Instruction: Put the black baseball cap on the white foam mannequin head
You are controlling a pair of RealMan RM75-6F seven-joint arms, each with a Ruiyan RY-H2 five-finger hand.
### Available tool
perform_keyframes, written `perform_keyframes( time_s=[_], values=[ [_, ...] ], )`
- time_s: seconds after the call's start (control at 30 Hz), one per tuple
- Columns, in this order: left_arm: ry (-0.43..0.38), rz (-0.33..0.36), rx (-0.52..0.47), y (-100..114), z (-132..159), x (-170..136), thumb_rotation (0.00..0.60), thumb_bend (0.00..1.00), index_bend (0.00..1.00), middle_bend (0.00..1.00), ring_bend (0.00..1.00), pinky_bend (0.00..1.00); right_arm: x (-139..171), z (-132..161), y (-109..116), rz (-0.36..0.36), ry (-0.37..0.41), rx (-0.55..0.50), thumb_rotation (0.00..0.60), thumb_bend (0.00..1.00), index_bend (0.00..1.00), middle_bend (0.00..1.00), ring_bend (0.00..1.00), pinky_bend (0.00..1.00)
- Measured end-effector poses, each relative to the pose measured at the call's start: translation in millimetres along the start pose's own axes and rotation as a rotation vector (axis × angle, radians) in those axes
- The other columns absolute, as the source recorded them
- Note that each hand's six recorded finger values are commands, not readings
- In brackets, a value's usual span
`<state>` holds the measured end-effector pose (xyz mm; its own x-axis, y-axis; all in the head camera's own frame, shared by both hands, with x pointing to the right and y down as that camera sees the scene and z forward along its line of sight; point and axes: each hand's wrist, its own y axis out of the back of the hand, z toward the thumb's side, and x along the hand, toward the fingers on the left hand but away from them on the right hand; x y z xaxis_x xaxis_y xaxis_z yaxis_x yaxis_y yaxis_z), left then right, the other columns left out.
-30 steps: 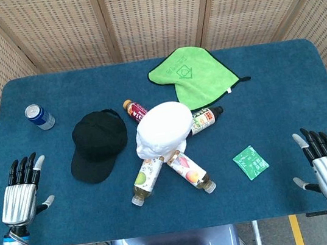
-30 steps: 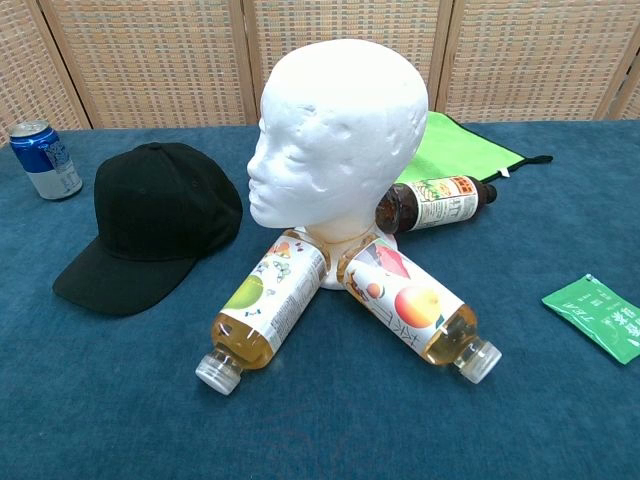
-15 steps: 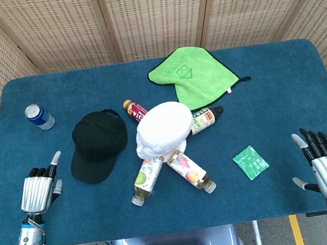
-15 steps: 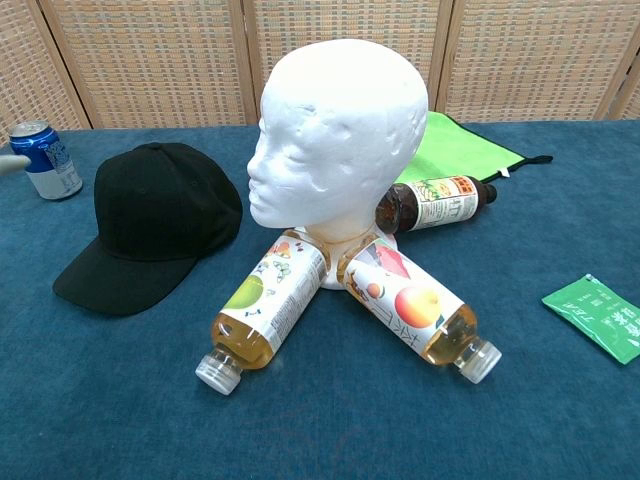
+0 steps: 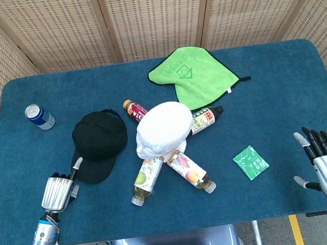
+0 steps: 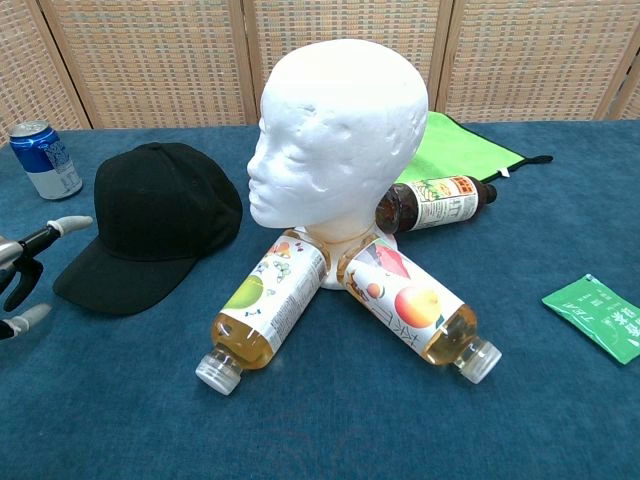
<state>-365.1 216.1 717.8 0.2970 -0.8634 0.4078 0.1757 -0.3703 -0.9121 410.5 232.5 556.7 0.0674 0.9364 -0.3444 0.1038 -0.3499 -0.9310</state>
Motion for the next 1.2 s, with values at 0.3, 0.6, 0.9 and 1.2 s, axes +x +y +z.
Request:
perform_keyframes(
  time_s=[0.3,0.6,0.9,1.2],
  values=[
    [-0.014,0.003,0.047,-5.7,2.9,8.6,0.600,0.36,0.00,0.77,0.73,0.63,0.6,0.5,0.6,-0.005,0.000,-0.002,0.600,0.08,0.06,0.00,0.00,0.00],
    [-0.036,0.026,0.094,-13.4,12.5,17.9,0.600,0.36,0.00,0.77,0.73,0.63,-0.1,-0.8,0.0,-0.003,-0.002,-0.004,0.600,0.08,0.06,0.00,0.00,0.00],
    [-0.072,0.057,0.140,-19.9,20.9,26.6,0.600,0.36,0.00,0.79,0.75,0.65,-0.4,0.4,-1.1,-0.004,0.005,-0.007,0.600,0.08,0.06,0.00,0.00,0.00],
    [-0.054,0.082,0.152,-22.2,29.1,38.6,0.600,0.37,0.20,0.82,0.77,0.66,-0.5,2.3,-4.4,0.001,0.012,-0.003,0.600,0.08,0.07,0.00,0.00,0.00]
  ],
)
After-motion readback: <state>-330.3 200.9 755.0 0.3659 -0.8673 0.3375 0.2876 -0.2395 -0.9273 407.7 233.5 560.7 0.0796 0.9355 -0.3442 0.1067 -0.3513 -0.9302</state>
